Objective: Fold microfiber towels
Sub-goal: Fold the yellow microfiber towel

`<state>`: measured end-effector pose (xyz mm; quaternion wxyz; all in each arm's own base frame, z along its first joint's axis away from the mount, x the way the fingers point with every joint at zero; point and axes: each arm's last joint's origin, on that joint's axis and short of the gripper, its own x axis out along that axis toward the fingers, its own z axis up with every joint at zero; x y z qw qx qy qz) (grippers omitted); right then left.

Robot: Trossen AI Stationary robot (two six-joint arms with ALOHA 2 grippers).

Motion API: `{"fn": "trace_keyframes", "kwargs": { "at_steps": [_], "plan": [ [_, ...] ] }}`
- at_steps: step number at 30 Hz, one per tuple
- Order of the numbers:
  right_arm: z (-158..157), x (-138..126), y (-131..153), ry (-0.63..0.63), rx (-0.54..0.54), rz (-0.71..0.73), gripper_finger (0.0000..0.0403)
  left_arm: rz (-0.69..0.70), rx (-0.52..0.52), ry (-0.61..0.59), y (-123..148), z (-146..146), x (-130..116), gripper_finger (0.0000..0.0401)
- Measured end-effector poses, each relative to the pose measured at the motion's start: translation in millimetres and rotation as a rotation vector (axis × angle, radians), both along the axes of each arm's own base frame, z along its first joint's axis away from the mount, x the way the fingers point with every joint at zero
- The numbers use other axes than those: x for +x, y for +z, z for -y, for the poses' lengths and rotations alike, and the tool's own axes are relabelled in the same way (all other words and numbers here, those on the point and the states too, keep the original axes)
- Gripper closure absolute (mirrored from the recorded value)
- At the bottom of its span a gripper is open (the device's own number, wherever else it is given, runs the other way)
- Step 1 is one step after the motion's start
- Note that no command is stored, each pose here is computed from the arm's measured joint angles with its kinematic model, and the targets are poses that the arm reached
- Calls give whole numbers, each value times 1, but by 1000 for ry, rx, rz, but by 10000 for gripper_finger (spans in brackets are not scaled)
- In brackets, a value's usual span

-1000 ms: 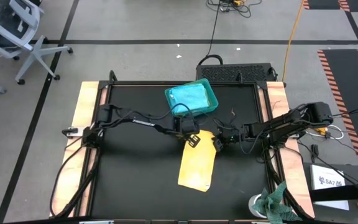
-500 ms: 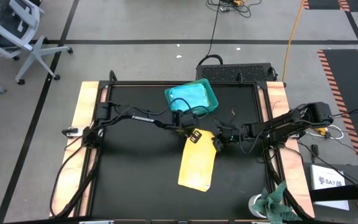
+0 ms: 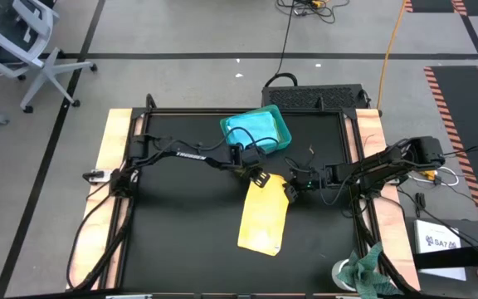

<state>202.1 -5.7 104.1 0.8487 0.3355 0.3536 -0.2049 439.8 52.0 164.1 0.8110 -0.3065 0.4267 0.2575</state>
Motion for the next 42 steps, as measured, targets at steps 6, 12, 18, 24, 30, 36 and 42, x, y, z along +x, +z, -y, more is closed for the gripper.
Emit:
{"fn": "trace_keyframes", "kwargs": {
  "at_steps": [6, 12, 18, 24, 30, 36, 42],
  "plan": [
    [0, 0, 0, -3, 2, 1, 403, -11, 2, 4, -9, 0, 2, 240],
    [0, 0, 0, -6, 4, 3, 403, -22, 7, 0, -18, 2, 5, 240],
    [0, 0, 0, -6, 4, 2, 403, -19, -30, -19, -24, 3, 7, 240],
    [0, 0, 0, -6, 4, 1, 403, -3, -58, -4, -23, 4, 8, 275],
    [0, 0, 0, -6, 4, -1, 403, 61, -77, -25, -20, 4, 13, 380],
    [0, 0, 0, -9, -1, -8, 403, 52, -78, -30, -21, 5, 12, 394],
    [0, -2, -1, 0, -25, -27, 403, 45, -72, -39, -21, 11, 12, 397]
  ]
}}
